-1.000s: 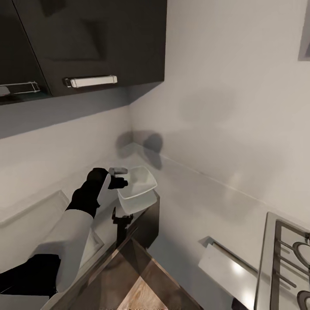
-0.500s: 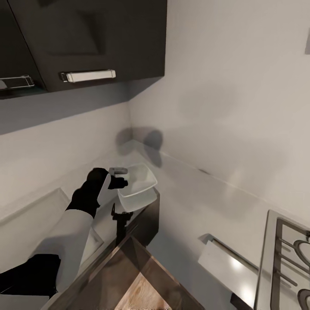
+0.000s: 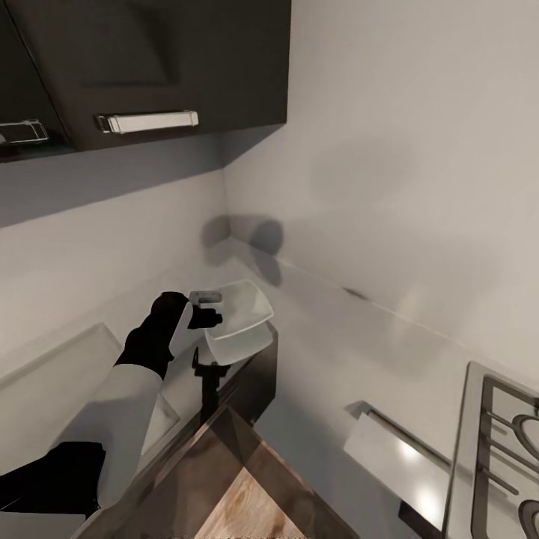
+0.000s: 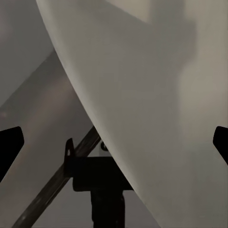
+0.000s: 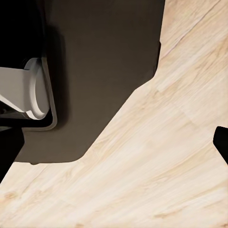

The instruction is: In the kitchen, take the Vidalia onion out of the sink, dice it on the chopping board with the paring knife, put the diced onion into the bowl on the countertop, then place both the paring knife and the chopping board into the sink.

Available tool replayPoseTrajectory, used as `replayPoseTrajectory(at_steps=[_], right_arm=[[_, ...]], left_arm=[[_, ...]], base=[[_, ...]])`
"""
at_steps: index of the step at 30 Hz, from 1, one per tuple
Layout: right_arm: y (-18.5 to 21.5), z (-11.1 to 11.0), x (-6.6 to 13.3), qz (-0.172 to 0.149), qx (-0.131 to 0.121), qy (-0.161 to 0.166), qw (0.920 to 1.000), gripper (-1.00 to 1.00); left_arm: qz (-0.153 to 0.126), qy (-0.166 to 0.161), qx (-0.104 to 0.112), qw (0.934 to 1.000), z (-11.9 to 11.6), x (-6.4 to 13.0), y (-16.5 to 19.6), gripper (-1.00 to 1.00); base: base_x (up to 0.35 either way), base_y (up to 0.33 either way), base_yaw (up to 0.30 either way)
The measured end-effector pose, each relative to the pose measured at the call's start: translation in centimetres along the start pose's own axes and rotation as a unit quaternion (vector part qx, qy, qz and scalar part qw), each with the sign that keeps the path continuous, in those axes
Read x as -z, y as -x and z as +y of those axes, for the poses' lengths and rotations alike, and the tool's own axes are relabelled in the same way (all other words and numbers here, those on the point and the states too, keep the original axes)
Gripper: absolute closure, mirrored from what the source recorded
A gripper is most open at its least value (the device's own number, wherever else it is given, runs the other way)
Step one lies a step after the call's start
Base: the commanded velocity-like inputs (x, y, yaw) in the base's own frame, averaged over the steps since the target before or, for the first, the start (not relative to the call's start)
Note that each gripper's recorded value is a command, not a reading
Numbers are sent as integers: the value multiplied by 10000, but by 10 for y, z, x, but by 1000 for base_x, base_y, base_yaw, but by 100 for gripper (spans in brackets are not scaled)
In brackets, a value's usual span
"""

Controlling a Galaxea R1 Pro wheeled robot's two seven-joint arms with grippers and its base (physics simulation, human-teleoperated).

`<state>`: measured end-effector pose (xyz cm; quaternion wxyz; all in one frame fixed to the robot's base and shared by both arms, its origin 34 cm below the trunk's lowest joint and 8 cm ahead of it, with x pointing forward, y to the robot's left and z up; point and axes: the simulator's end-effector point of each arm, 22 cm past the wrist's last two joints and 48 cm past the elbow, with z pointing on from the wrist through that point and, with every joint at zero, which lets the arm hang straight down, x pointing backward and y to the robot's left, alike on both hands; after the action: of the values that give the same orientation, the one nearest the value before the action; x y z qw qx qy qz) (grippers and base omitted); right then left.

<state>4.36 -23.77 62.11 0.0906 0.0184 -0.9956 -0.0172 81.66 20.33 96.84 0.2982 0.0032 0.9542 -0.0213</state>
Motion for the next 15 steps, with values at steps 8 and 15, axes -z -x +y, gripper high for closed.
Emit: replayPoseTrajectory(at_steps=[8,15], right_arm=[[-5,0,0,63,-3,4,10000,-100],[-9,0,0,117,-4,7,9999,-100]], left_arm=[[60,8,6,10000,1,-7,-5,-100],[117,10,9,9999,2,-13,-10,-100]], base=[[0,0,0],[0,0,0]])
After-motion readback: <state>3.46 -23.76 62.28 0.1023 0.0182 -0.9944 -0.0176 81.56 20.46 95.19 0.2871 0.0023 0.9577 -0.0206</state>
